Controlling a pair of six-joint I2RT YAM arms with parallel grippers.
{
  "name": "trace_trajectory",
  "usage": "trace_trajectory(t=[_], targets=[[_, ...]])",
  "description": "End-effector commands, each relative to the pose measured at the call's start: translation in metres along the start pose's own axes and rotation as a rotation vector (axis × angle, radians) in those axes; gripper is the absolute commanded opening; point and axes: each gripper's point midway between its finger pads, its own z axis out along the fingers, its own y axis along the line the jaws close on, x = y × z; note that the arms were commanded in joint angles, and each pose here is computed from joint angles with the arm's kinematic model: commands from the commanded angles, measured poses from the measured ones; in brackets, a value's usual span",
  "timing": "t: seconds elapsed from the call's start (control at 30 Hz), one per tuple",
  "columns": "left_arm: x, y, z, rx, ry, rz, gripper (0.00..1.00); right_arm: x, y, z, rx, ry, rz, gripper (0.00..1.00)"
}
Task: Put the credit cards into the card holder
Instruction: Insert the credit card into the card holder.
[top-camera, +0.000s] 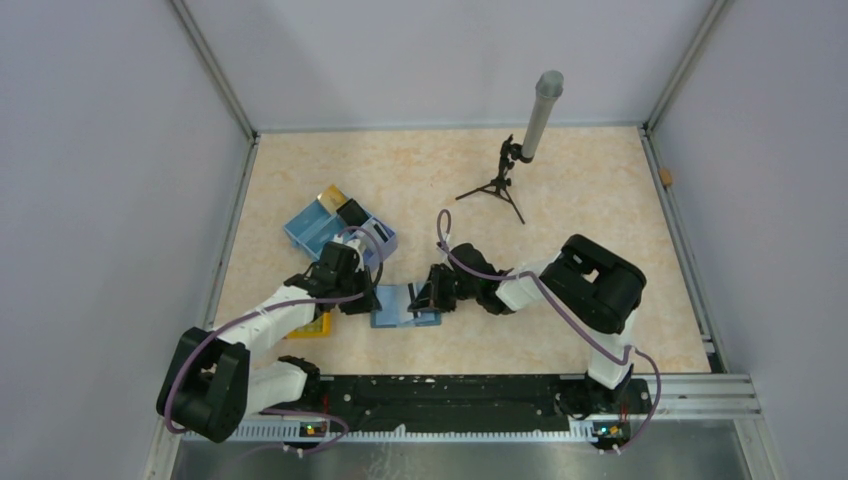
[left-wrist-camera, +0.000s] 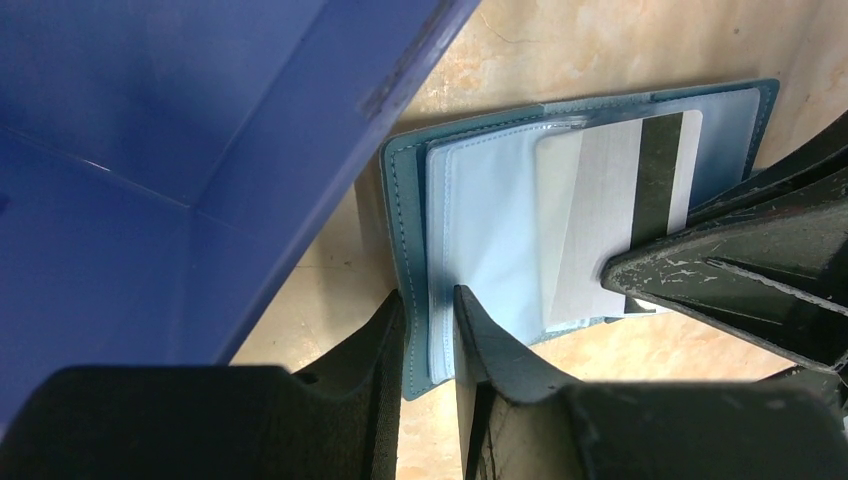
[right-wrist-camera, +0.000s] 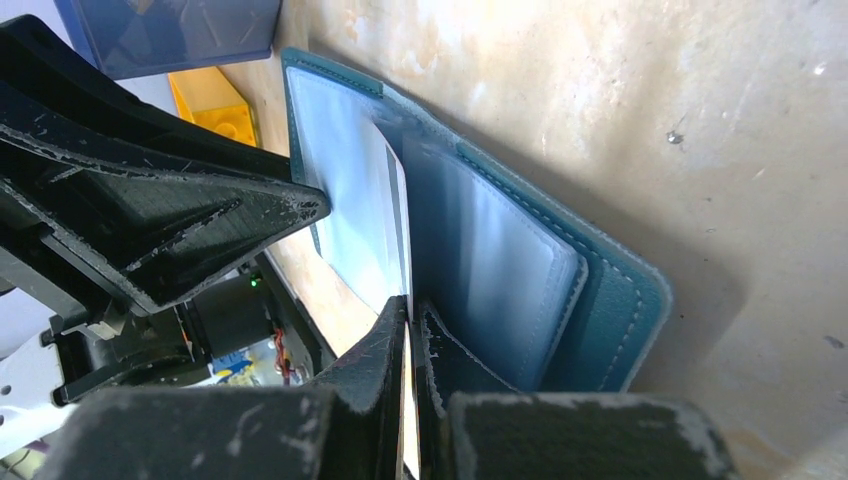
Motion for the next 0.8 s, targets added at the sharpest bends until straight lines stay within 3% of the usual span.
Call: trace_trajectory(t=[0.0,0.47,0.67,0.77], targets=[[0.0,-0.001,0.0,-0.001,0.015,0.004,0.25,-0.007,-0.046,0.007,0.157,-0.081,0.028,0.0],[-0.001,-0.003,-0.002,0.007,0.006,0.004,0.26,0.008,-0.041,0.011,0.171,-0.056,-0.004,0.01],[-0.001,-0.003,-0.002,0.011,0.006,0.004,0.25,-0.006,-0.026,-0.003,0.232,-0.087,-0.111,0.27],[-0.001,-0.004,-0.002,0.012,0.004,0.006,0.24,-0.016,-0.016,-0.01,0.266,-0.103,-0.172,0.34]])
